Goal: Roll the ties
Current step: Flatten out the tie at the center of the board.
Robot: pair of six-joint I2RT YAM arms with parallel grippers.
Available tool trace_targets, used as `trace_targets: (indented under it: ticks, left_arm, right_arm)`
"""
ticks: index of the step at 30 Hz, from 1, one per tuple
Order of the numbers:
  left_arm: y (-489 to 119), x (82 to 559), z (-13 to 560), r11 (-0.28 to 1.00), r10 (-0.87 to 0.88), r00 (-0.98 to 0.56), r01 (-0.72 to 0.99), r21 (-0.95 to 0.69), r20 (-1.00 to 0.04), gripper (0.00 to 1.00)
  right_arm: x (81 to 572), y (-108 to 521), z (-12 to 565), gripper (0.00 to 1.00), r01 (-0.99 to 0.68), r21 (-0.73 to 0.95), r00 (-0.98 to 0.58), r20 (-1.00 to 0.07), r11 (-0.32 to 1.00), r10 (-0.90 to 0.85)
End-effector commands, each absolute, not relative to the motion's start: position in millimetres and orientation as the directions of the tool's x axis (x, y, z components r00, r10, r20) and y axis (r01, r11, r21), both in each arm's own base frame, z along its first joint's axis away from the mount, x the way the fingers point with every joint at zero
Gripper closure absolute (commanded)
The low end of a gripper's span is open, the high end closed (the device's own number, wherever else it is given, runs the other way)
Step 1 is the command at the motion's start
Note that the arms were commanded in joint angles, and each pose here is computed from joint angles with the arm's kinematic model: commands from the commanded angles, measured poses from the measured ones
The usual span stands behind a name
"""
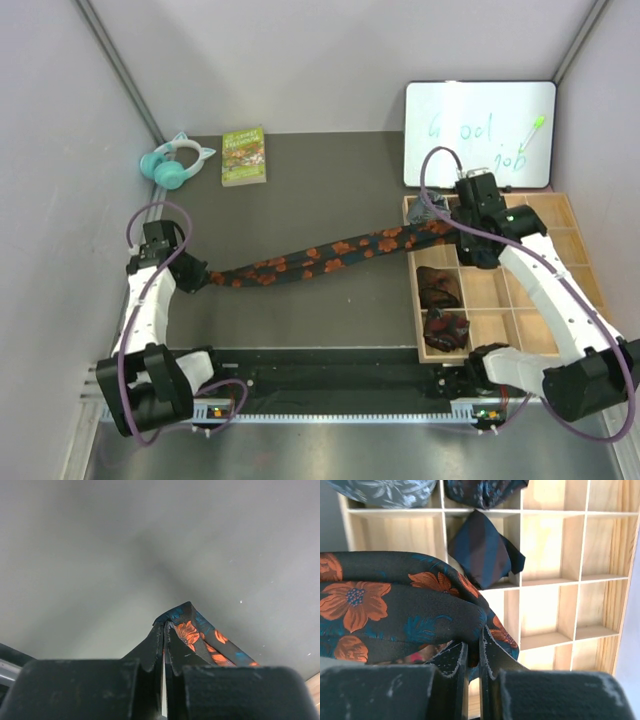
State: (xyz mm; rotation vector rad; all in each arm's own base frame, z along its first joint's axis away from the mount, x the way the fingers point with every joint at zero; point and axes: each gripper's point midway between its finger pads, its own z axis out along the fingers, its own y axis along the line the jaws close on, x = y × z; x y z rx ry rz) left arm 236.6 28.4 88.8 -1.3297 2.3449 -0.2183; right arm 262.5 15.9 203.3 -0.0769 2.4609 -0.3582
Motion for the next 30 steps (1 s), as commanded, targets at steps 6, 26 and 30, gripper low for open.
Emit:
trace_targets:
  ticks: [6,26,30]
  left_arm:
    - [26.3,228.0,66.6,0.585,-0.806,-0.512,-0.763,-0.275,-0.296,0.04]
    - [-28.2,256.8,118.4,0.846,-0.519,-0.600,-0.464,-0.263,-0.609,0.07]
    - [-19.2,264.0,132.2,0.810,-0.556,-0.523,-0.513,-0.283,-0.646,0.11]
  right_arm:
    - [270.9,-3.6,156.5,0.74,0.076,-0.349,-0.862,-0.495,0.934,-0.115]
    - [275.8,24.9,190.9,0.02,0.351,0.140,-0.619,-0.707,0.926,0.342]
    - [277.8,6.8,179.6,0.08,0.472,0.312,-0.527,-0.650,0.825,0.547]
